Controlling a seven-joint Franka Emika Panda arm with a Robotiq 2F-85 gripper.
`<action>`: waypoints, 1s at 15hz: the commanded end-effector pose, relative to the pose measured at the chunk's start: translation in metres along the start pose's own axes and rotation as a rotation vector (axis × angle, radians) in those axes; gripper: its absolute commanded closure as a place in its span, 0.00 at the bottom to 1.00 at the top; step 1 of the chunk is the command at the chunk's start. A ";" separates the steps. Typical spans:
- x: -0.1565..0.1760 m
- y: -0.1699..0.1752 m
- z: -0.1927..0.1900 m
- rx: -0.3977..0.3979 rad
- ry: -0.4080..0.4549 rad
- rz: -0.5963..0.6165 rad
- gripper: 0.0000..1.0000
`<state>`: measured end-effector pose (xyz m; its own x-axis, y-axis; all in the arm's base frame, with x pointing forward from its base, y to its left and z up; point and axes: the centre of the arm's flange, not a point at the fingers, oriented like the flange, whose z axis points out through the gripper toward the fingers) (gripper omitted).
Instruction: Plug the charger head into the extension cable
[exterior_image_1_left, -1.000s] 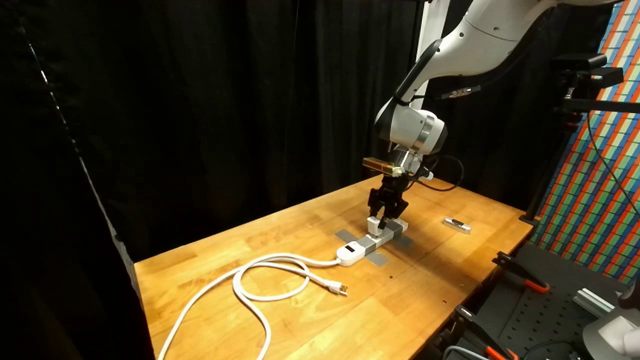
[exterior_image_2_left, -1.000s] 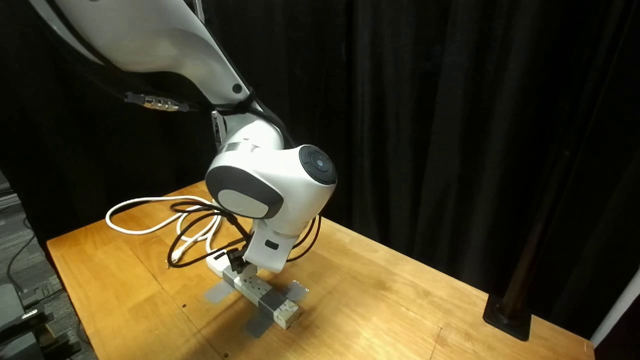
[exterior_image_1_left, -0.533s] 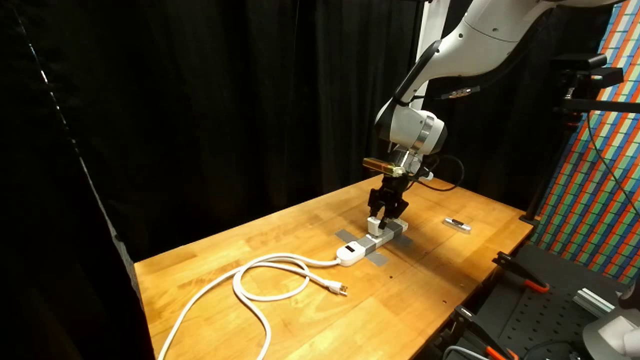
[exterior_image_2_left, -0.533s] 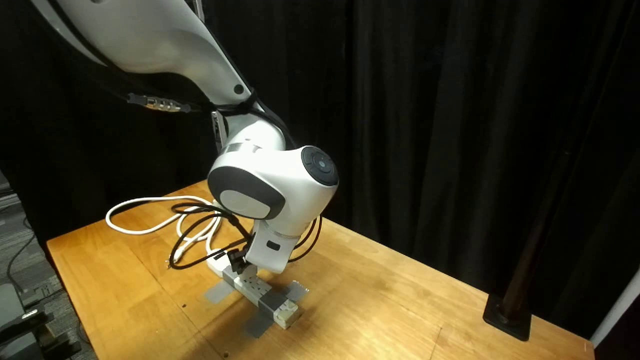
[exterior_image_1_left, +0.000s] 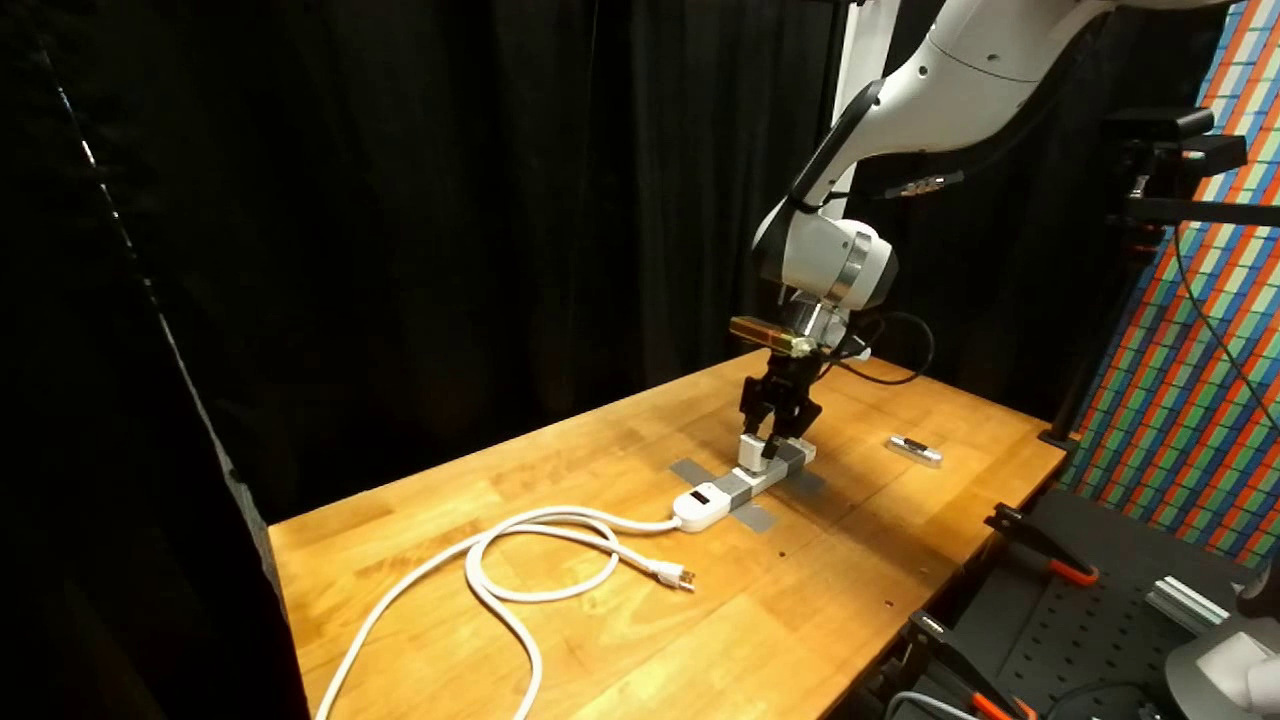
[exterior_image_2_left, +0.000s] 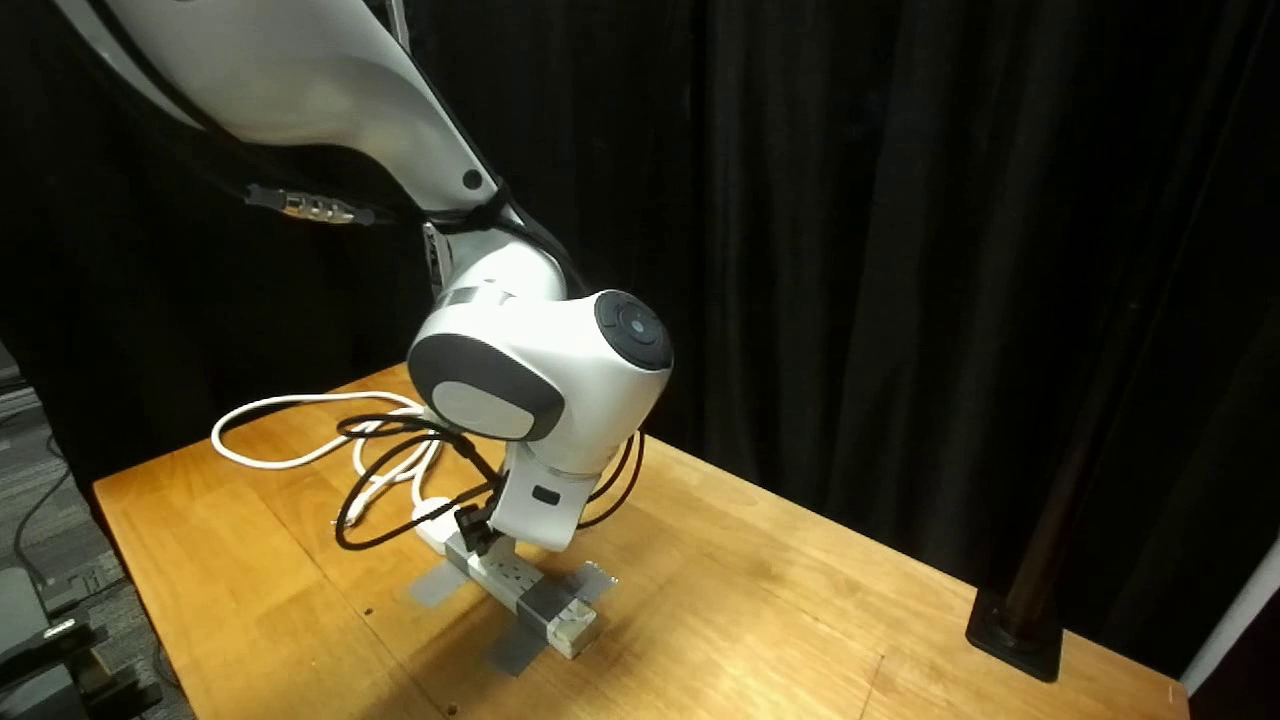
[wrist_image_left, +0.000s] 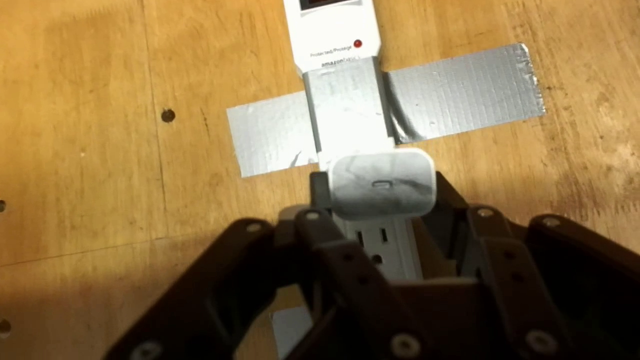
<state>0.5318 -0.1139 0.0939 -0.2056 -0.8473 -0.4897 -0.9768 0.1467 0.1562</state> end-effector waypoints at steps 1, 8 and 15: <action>0.042 0.029 0.048 -0.003 0.140 0.019 0.77; 0.022 0.042 0.048 0.057 0.224 -0.049 0.77; -0.002 0.057 0.059 0.127 0.390 -0.126 0.77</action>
<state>0.5064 -0.0788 0.1093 -0.0811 -0.9625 -0.2590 -0.9950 0.0933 -0.0350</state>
